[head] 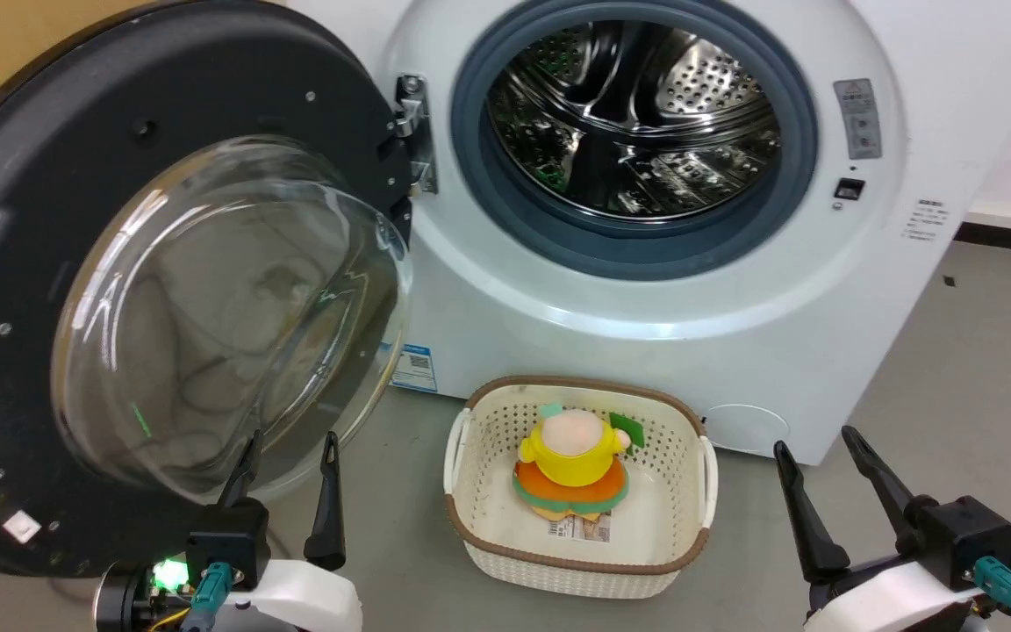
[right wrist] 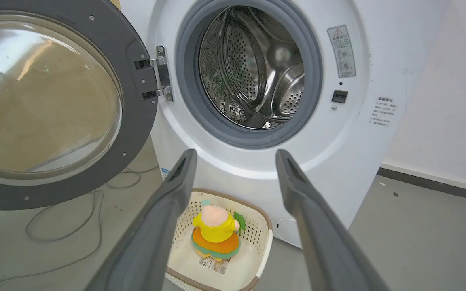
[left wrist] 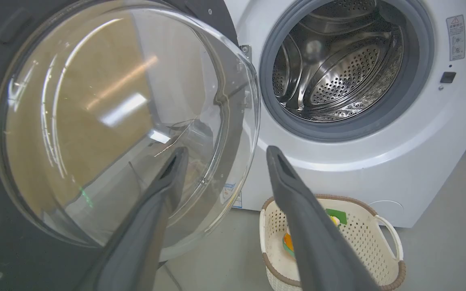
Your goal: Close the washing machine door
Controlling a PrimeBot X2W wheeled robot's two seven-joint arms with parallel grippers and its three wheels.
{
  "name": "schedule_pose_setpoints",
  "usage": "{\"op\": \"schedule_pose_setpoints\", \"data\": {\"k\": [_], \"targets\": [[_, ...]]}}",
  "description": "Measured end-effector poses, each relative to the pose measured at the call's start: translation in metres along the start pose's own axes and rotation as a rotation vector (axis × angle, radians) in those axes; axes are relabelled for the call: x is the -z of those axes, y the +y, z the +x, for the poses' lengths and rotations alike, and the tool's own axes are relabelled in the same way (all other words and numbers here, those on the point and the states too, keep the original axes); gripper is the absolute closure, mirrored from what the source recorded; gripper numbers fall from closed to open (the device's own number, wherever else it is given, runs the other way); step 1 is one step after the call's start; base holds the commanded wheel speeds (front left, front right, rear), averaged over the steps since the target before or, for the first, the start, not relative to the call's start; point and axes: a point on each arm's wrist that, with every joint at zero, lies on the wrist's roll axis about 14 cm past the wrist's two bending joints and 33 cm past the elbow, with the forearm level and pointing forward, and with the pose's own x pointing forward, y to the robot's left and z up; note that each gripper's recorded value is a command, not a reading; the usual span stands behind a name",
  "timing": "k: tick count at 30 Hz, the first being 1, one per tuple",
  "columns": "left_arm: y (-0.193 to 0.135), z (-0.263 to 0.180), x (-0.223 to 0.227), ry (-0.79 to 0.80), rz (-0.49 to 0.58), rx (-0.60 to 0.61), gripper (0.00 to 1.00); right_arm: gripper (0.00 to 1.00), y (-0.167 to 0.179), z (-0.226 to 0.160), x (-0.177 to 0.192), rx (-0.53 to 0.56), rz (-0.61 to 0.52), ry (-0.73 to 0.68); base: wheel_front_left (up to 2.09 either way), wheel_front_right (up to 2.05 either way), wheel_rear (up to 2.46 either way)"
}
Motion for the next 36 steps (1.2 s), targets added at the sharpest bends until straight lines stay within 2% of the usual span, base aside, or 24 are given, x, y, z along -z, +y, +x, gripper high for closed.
{"op": "schedule_pose_setpoints", "data": {"k": [36], "targets": [[0.056, -0.038, -0.013, -0.074, 0.021, -0.212, 0.00, 0.00, 0.066, 0.030, -0.007, -0.219, 0.059, -0.065, 0.00, 0.00, 0.00]]}}
